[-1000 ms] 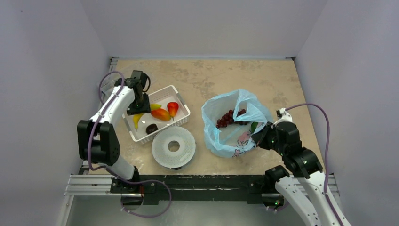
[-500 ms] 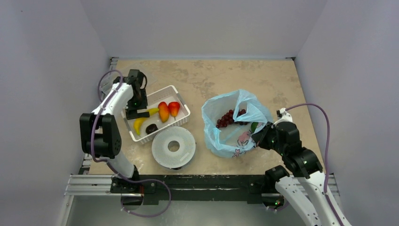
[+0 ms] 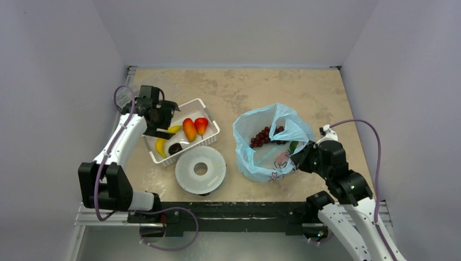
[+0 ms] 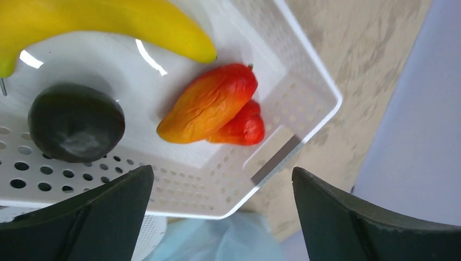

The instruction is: Take the fake fruits out of the plastic bag

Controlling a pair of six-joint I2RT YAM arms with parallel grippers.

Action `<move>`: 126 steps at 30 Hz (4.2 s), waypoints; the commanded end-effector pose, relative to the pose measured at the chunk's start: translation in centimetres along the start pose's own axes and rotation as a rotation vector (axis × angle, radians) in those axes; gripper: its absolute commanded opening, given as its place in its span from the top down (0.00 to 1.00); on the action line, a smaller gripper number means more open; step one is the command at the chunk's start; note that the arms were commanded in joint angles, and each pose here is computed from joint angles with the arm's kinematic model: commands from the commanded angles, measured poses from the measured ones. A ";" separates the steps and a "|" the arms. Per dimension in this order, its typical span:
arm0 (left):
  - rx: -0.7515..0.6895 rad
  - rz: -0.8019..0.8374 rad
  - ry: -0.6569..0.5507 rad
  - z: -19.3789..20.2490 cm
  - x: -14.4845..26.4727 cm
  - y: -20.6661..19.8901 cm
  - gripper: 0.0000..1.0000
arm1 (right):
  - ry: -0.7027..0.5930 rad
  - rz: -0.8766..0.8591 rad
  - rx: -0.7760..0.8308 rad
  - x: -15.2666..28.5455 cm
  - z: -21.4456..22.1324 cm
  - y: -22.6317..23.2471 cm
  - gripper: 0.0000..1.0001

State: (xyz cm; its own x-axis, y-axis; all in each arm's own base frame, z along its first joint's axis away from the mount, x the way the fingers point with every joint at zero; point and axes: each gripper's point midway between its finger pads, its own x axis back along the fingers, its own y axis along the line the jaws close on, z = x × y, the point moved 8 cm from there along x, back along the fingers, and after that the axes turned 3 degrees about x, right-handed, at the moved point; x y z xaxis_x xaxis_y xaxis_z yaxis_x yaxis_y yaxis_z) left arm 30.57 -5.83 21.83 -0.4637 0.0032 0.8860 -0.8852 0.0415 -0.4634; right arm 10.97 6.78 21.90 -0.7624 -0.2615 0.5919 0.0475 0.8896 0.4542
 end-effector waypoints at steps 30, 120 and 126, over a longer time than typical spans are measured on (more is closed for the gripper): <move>-1.818 1.121 0.538 28.6 15.4 12.8 0.17 | 0.251 0.090 -0.201 -7.2 4.4 -0.8 1.00; -1.861 0.605 0.010 33.5 -0.4 5.0 1.00 | -0.002 0.316 -0.276 -3.2 1.2 -2.3 1.00; -1.771 0.721 0.093 31.4 5.2 4.7 1.00 | 0.002 0.451 -0.323 -3.6 1.4 -3.2 1.00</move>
State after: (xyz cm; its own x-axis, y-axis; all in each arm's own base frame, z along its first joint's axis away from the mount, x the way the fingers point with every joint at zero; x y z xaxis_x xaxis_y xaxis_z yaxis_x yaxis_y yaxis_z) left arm 24.04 -37.85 17.57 -0.5988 0.4031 0.6921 0.5112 0.8575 -0.0572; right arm 12.34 6.24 17.03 -0.6469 -0.0071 0.7625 0.4544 0.7994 0.3930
